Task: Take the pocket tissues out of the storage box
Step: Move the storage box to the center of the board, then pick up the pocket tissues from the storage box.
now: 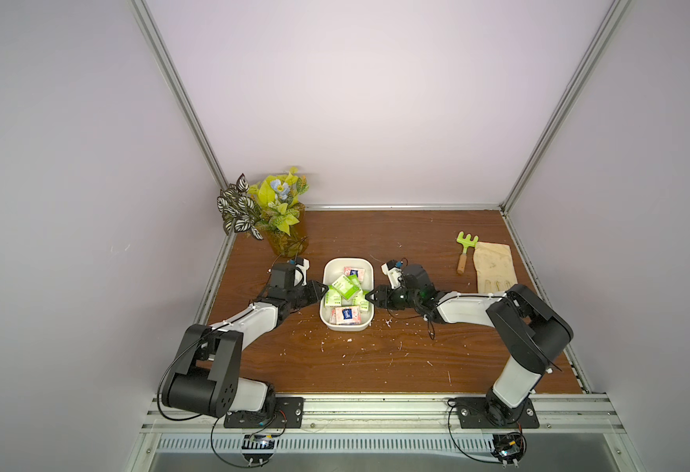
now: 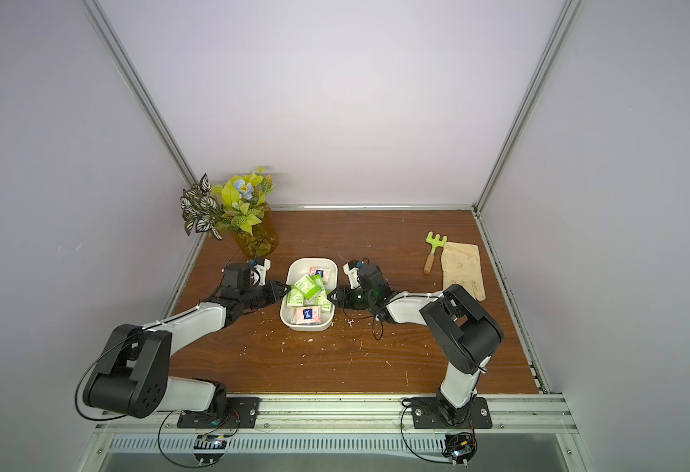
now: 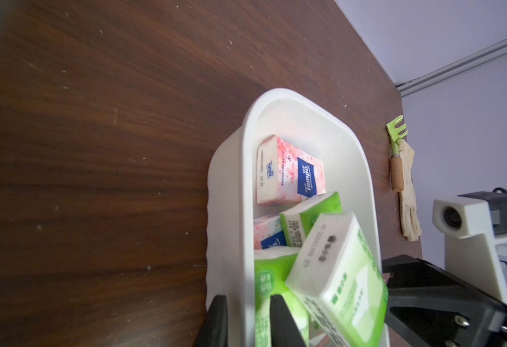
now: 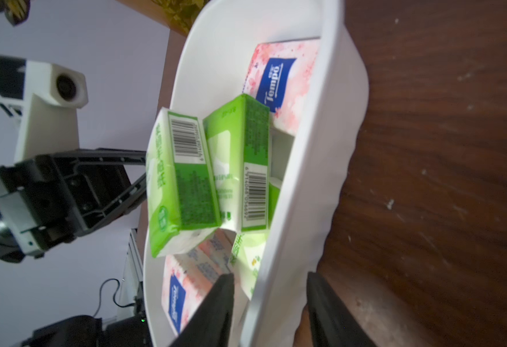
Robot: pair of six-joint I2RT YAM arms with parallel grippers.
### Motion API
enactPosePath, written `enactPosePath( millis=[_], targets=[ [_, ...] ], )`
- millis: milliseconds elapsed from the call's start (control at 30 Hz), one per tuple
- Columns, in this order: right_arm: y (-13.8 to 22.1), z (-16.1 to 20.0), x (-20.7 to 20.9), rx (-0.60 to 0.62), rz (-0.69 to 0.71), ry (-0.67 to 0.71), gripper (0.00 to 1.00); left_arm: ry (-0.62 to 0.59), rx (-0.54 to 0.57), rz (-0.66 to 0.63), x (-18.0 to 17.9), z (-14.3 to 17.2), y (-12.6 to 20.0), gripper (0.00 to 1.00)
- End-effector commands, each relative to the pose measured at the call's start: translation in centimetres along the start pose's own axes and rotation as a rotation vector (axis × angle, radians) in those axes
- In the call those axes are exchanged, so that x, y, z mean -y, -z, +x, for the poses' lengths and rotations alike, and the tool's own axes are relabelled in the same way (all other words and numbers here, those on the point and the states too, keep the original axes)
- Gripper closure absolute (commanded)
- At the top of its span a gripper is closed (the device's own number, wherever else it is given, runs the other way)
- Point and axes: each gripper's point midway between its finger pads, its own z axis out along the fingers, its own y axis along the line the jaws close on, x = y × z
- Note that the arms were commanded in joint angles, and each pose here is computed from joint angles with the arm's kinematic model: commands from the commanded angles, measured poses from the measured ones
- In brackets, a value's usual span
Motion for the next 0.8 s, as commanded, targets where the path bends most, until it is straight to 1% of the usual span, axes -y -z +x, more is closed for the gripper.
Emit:
enactPosePath(
  millis=[0, 67, 133, 233, 300, 367, 433, 567, 700, 767],
  targets=[
    [2.5, -2.9, 0.5, 0.087, 0.155, 0.102, 0.37, -0.025, -0.007, -0.039, -0.3, 0.2, 0.2, 0.78],
    [3.7, -3.8, 0.7, 0.098, 0.232, 0.158, 0.31, -0.032, -0.004, -0.072, -0.8, 0.3, 0.6, 0.74],
    [4.8, -4.7, -0.1, 0.100, 0.277, 0.212, 0.28, -0.046, 0.006, -0.110, -1.2, 0.2, 1.1, 0.68],
    [5.5, -5.4, -2.1, 0.085, 0.317, 0.299, 0.23, -0.062, 0.039, -0.142, -1.4, -0.3, 2.0, 0.60],
    [5.4, -5.5, -3.7, 0.061, 0.345, 0.360, 0.20, -0.068, 0.067, -0.143, -1.1, -0.8, 2.6, 0.54],
    [4.8, -5.4, -5.5, 0.030, 0.372, 0.426, 0.18, -0.073, 0.099, -0.145, -0.9, -1.4, 3.2, 0.48],
    [3.9, -5.2, -6.9, 0.003, 0.400, 0.478, 0.15, -0.078, 0.131, -0.161, -1.0, -1.9, 3.9, 0.44],
    [1.5, -4.5, -9.7, -0.040, 0.463, 0.590, 0.09, -0.059, 0.197, -0.207, -2.4, -2.3, 5.3, 0.34],
    [-0.8, -3.7, -10.8, -0.085, 0.526, 0.653, 0.07, -0.006, 0.254, -0.210, -3.8, -2.2, 6.5, 0.33],
    [-2.0, -3.0, -10.9, -0.124, 0.554, 0.671, 0.08, -0.002, 0.279, -0.216, -4.2, -2.2, 6.9, 0.33]
  ],
)
